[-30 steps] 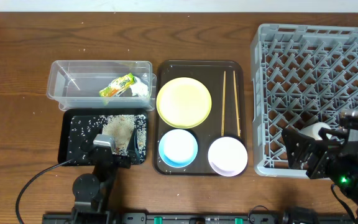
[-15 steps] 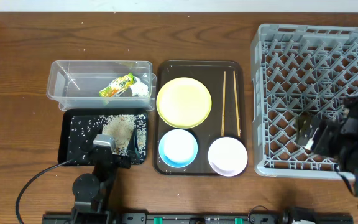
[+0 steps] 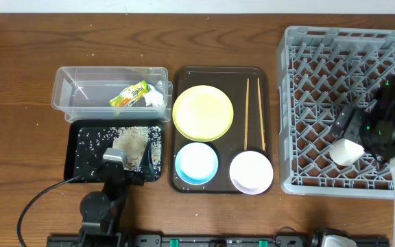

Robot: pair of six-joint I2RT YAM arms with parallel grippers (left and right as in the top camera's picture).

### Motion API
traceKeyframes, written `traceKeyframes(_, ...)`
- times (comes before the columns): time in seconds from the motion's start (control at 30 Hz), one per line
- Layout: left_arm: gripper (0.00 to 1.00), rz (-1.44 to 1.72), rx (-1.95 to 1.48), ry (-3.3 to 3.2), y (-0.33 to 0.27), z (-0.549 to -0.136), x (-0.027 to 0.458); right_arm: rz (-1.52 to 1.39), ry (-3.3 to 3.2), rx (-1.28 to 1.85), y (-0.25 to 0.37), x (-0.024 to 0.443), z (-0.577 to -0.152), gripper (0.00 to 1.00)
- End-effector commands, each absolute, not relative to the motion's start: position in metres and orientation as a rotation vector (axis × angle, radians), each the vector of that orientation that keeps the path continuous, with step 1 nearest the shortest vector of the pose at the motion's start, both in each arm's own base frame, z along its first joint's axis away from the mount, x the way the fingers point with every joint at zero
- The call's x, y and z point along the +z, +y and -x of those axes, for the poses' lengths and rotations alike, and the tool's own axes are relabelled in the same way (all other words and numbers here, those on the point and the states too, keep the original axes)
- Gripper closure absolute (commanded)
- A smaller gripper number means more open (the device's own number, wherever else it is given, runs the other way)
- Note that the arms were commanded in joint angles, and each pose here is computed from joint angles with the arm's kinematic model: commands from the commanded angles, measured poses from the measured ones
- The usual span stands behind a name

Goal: Sort waste into correct bins and load items into the dishwasher rack
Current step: 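Release the white cup upright in the rack and lift the right gripper, then reach the right gripper to the pink bowl and grasp its rim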

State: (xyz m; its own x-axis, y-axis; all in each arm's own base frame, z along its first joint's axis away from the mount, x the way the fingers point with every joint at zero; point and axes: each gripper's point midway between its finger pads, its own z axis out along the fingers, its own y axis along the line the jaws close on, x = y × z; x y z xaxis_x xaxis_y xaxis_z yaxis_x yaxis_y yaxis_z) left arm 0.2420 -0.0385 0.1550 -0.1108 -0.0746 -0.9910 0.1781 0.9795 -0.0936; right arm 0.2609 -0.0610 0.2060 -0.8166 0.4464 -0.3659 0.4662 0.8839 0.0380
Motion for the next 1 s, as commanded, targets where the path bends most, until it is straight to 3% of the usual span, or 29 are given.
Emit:
traceKeyframes(0.0,0.01,-0.100,-0.210,1.708,-0.040,-0.241,0.141,-0.831,2.718,-0.151,-0.082,0.187,-0.262,0.01)
traceKeyframes(0.13,0.01,-0.100,-0.210,1.708,-0.040,-0.241,0.141,-1.039,2.785,-0.177,-0.105,0.156,-0.257,0.08)
traceKeyframes(0.2,0.01,-0.100,-0.211,1.708,-0.040,-0.241,0.141,-1.129,2.823,-0.184,-0.117,0.139,-0.252,0.21)
traceKeyframes(0.33,0.01,-0.100,-0.210,1.708,-0.040,-0.241,0.141,-1.185,2.879,-0.107,-0.117,0.120,-0.253,0.27)
traceKeyframes(0.83,0.01,-0.100,-0.210,1.708,-0.040,-0.241,0.141,-1.123,2.891,-0.029,-0.107,0.113,-0.264,0.22)
traceKeyframes(0.97,0.01,-0.100,-0.211,1.708,-0.040,-0.241,0.141,-0.797,2.947,0.267,-0.066,0.118,-0.283,0.29)
